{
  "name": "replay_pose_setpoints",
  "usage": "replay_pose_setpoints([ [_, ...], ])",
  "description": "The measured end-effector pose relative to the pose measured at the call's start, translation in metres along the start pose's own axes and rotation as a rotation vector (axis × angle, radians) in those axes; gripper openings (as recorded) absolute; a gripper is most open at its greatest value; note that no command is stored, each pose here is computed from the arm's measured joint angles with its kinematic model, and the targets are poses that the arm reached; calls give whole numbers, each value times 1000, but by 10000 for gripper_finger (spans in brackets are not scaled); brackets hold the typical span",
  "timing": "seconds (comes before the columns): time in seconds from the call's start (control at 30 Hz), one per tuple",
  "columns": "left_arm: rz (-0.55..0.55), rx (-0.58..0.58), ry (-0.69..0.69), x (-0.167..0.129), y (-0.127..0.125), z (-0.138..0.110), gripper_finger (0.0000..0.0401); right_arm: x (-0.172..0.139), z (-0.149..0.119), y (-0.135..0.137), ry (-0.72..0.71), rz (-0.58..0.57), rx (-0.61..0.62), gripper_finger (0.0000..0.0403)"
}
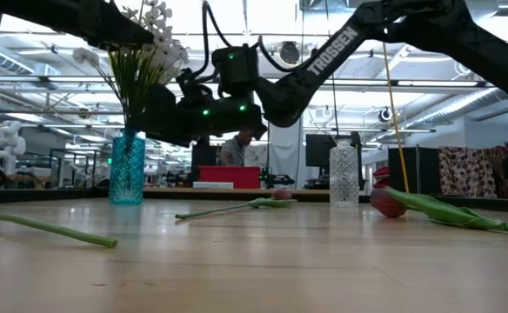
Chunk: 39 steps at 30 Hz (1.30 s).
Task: Sort flowers into vase by color
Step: Put the white flowers into the blue vase
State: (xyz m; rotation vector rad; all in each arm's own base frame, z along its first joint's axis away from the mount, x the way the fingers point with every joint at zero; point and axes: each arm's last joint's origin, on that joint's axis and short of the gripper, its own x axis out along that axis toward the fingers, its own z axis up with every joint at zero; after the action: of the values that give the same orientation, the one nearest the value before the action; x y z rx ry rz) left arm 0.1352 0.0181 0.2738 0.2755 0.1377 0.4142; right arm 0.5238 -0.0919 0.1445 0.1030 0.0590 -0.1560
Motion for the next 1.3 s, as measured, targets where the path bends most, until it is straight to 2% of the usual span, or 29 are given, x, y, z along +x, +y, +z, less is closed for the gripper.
replay_pose_setpoints([
  [0.13,-2,3,7,0,0,-1,289,1,2,-2,-17,-57,-3,314],
  [0.27,-1,3,7,0,0,-1,289,1,4,-5,-32,-29,-3,334],
  [0.63,-1,2,6,0,0,-1,289,3,10,-8,-70,21,-42,336],
  [1.1,-1,-1,3,0,0,0,288,26,0,-11,-48,19,-57,336],
  [1.3,-4,0,3,0,0,0,288,39,-1,-12,-35,38,-59,318],
])
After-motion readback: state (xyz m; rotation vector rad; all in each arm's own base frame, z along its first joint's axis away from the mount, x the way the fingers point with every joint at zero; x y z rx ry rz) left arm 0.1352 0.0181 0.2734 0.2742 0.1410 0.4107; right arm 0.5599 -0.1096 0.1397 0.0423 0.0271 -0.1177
